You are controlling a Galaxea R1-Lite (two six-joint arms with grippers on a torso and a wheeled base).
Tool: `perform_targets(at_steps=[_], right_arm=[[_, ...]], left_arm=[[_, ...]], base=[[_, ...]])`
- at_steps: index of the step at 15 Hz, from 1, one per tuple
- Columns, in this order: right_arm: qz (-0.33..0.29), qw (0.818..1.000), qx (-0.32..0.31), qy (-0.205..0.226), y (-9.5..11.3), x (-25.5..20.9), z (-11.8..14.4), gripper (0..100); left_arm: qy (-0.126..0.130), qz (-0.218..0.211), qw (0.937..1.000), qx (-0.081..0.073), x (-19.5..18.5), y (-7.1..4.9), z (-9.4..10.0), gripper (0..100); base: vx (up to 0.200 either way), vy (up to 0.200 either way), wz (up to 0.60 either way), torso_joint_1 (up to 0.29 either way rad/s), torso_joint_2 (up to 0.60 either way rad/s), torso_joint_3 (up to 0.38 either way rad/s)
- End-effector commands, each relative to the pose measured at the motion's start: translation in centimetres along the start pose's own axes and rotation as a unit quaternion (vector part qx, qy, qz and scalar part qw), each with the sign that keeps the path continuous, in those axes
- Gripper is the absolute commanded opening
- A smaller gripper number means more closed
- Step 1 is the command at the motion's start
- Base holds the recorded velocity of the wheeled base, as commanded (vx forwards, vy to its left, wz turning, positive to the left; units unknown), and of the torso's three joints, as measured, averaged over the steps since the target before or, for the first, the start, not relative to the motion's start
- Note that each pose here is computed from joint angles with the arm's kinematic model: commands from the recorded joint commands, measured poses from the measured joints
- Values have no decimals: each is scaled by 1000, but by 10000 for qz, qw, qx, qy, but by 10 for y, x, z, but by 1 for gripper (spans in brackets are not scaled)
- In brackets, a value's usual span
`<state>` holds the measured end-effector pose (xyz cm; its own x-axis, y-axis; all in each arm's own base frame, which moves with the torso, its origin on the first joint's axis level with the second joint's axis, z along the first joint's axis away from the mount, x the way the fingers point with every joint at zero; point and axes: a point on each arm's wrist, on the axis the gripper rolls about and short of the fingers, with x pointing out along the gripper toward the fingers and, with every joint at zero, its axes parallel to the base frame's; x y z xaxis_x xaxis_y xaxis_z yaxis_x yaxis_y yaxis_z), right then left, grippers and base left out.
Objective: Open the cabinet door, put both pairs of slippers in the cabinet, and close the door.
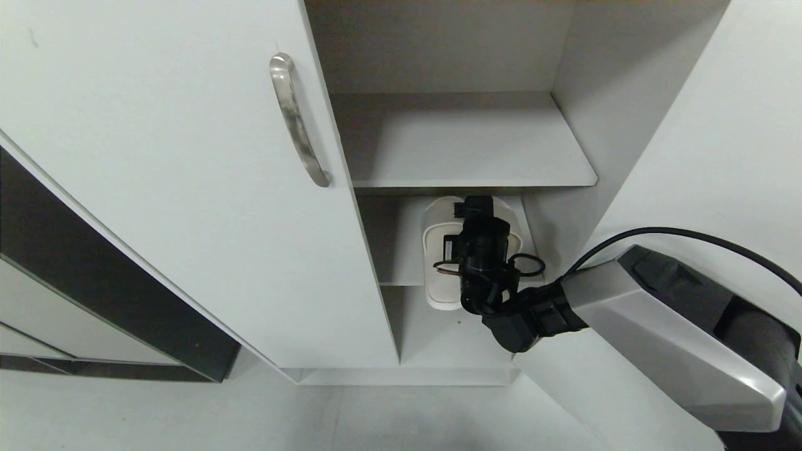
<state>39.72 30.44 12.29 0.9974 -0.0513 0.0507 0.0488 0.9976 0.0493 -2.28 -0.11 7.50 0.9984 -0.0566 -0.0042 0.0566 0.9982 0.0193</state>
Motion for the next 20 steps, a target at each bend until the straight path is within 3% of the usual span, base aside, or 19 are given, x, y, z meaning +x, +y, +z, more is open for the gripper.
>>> perform_targets(at_steps=[1,12,13,20], right_arm=[[-9,10000,42,-44,3,6,3,0],[-2,10000,-37,40,4,16,-3,0],[-2,10000,-37,40,4,16,-3,100],[113,9999,-49,57,-4,-13,11,100]], left_arm=[[10,7,10000,1,0,0,0,0],[9,-1,10000,1,0,0,0,0],[9,-1,10000,1,0,0,0,0],[9,-1,10000,9,0,0,0,0]], base=[[0,0,0,0,0,0],[0,0,0,0,0,0],[0,0,0,0,0,0],[0,0,0,0,0,0]])
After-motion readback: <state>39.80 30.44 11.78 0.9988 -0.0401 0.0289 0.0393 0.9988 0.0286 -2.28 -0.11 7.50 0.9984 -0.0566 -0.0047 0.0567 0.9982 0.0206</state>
